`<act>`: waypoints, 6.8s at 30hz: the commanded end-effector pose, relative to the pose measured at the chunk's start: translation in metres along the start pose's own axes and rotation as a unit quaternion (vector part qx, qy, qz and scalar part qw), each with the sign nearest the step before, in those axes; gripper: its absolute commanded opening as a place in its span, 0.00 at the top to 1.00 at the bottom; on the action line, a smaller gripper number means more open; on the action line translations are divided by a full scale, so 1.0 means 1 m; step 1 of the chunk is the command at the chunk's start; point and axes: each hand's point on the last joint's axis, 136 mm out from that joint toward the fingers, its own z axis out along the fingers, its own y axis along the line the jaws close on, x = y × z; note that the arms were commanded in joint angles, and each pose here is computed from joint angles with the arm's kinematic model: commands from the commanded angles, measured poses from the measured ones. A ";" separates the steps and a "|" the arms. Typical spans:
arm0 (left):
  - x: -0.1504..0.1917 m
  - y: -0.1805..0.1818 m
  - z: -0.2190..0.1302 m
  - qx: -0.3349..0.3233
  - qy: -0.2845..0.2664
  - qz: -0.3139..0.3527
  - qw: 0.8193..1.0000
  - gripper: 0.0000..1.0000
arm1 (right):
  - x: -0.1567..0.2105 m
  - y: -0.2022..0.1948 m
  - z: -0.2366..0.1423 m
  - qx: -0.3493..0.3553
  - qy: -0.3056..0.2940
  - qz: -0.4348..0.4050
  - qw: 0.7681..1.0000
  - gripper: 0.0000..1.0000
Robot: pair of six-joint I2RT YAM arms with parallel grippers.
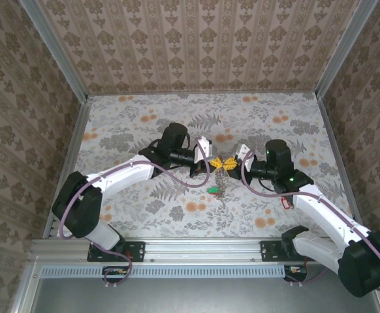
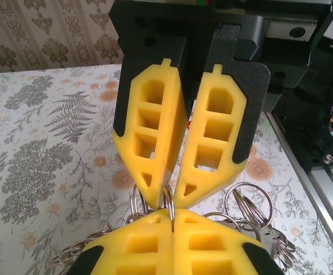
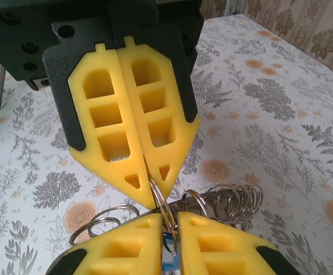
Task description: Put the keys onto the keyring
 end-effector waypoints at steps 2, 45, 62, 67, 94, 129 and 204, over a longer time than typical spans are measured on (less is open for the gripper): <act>-0.038 -0.014 -0.009 0.025 -0.066 0.035 0.997 1.00 | -0.019 -0.001 -0.004 -0.001 -0.041 -0.007 0.999 0.82; -0.014 -0.007 0.006 -0.004 0.084 0.053 0.995 0.80 | -0.022 0.006 -0.013 -0.009 0.057 -0.067 0.996 1.00; -0.017 -0.011 0.003 0.010 0.059 0.040 0.997 1.00 | -0.018 0.003 -0.013 0.010 0.045 -0.075 0.996 0.93; -0.030 -0.008 -0.004 0.005 -0.003 0.038 0.999 1.00 | -0.014 -0.004 -0.011 0.020 0.023 -0.041 0.999 0.88; -0.045 -0.012 -0.014 0.004 -0.060 0.043 0.997 1.00 | 0.005 0.006 -0.001 -0.032 0.029 -0.002 0.999 0.84; -0.015 -0.008 -0.001 0.010 0.070 0.037 0.997 0.76 | -0.011 0.000 -0.009 0.002 0.073 -0.069 0.995 1.00; -0.051 -0.011 -0.021 0.007 -0.080 0.040 0.996 0.98 | -0.013 -0.001 -0.005 -0.010 -0.027 0.004 1.000 1.00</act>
